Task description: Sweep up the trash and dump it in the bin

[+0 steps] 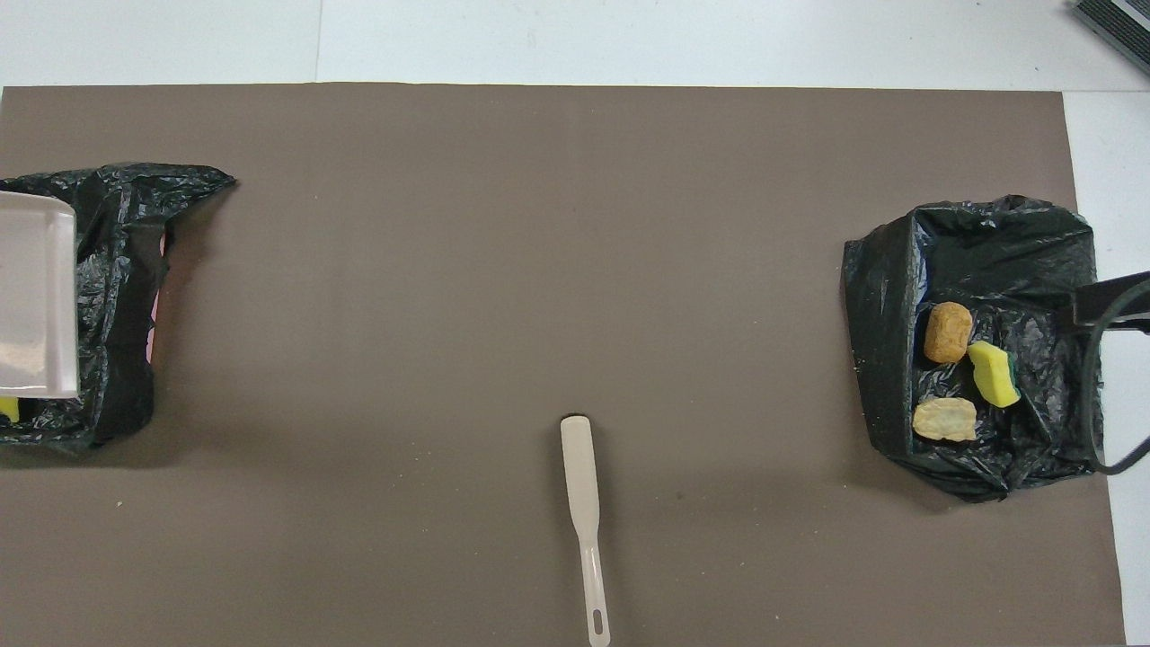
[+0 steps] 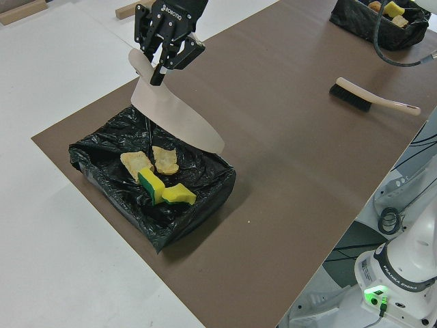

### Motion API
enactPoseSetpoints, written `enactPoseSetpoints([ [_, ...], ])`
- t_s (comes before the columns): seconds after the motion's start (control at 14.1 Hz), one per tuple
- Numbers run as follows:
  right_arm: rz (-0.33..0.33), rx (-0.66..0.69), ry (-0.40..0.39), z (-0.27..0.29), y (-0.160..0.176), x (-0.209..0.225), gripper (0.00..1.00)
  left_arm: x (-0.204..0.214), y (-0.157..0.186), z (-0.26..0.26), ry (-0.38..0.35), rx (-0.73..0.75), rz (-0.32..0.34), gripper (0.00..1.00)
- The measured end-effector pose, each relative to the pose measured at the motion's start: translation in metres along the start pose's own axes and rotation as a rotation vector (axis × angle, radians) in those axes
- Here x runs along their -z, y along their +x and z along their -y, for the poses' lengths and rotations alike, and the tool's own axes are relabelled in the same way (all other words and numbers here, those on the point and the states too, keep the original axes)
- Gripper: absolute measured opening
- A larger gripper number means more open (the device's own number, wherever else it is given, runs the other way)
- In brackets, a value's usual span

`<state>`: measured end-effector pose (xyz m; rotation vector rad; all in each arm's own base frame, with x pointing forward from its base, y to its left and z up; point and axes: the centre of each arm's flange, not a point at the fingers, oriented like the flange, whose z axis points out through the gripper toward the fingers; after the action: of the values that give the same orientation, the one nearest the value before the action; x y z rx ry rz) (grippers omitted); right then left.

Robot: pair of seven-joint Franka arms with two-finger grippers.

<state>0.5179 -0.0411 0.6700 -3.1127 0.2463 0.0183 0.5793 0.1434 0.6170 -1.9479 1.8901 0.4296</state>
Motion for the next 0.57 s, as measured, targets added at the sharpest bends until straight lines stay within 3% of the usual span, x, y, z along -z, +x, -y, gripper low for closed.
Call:
enactPoseSetpoints([
  [0.21,0.002,0.024,0.002,0.006,-0.010,0.006,1.00,-0.009,0.035,-0.008,-0.040,0.162,-0.158,0.33],
  [0.57,0.005,0.041,-0.032,0.006,-0.011,0.002,1.00,0.008,0.149,-0.015,-0.124,0.452,-0.271,0.33],
])
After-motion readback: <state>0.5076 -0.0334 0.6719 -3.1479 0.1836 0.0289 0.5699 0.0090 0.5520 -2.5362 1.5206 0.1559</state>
